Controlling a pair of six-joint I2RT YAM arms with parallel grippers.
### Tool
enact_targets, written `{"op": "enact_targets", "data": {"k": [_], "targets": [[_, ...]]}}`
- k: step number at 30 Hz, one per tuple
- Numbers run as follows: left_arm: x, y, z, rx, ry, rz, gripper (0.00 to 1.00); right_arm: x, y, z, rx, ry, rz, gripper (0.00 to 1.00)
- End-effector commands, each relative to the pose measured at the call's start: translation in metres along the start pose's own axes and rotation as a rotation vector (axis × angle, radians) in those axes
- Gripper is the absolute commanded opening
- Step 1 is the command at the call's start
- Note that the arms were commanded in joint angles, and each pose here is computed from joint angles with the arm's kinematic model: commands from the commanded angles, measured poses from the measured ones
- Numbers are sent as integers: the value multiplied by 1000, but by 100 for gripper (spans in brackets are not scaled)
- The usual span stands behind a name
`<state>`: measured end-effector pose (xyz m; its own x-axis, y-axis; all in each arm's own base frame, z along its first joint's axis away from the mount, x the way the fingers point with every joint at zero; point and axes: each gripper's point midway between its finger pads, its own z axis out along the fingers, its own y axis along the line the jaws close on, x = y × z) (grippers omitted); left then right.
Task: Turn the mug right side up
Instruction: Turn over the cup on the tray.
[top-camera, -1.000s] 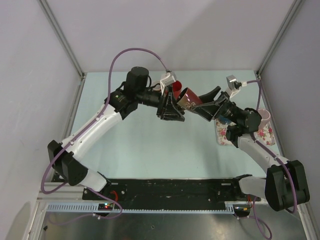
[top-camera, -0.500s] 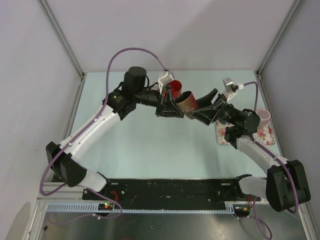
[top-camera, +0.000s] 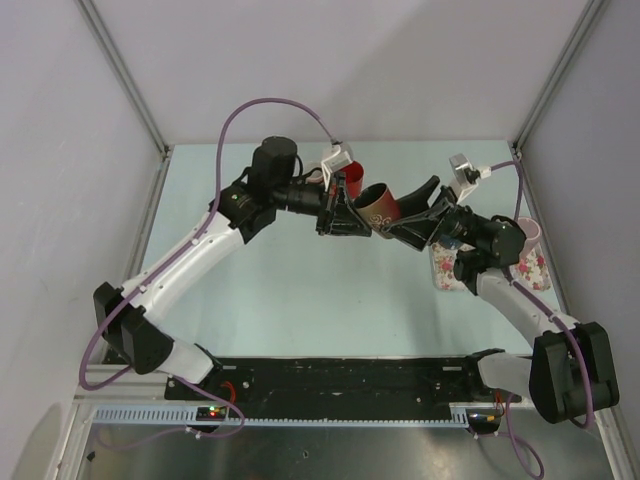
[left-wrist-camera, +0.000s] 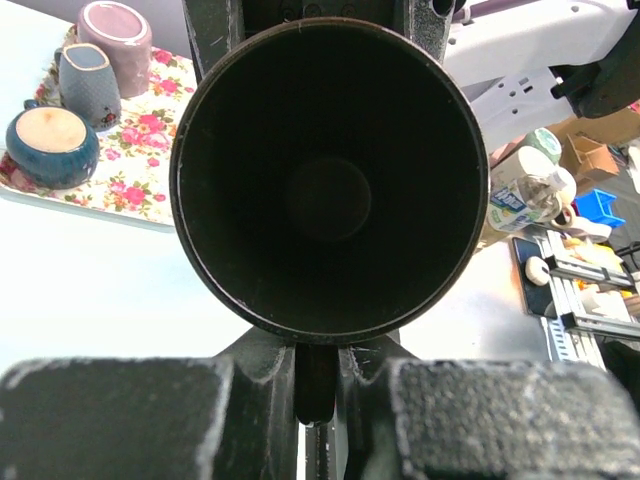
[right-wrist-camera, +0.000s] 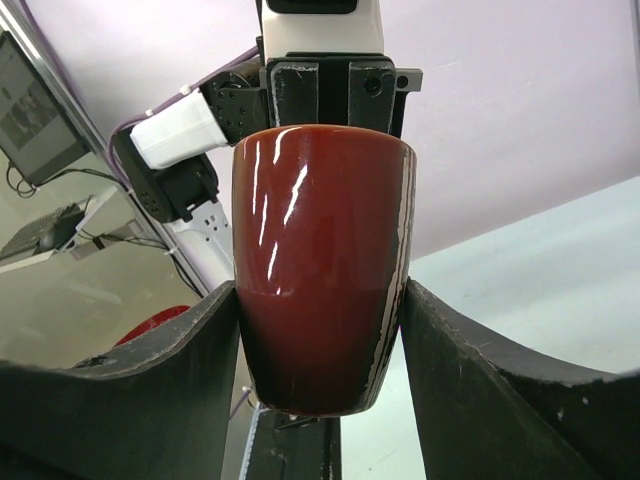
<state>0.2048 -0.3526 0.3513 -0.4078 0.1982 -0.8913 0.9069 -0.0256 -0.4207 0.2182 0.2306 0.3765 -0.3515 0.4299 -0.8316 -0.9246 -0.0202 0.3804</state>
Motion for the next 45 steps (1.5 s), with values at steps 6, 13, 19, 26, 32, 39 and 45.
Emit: {"op": "enact_targets", "data": {"k": [6, 13, 19, 26, 32, 39, 45], "targets": [[-18, 40, -5, -214, -79, 80, 0, -39, -6, -17, 36, 12, -152, 77], [-13, 68, -3, -305, -71, 54, 0, -42, -32, -55, 152, 71, -159, 88], [-14, 94, -10, -448, -89, 44, 0, -38, -42, -78, 227, 111, -177, 94], [-15, 125, -28, -645, -104, 57, 0, -25, -68, -109, 451, 176, -351, 98], [-14, 143, -37, -748, -109, 51, 0, -18, -83, -130, 592, 262, -467, 100], [-14, 177, -38, -872, -99, 41, 0, -13, -80, -143, 639, 302, -497, 100], [-5, 219, -28, -959, -59, 28, 0, -13, -81, -158, 665, 317, -499, 99]]}}
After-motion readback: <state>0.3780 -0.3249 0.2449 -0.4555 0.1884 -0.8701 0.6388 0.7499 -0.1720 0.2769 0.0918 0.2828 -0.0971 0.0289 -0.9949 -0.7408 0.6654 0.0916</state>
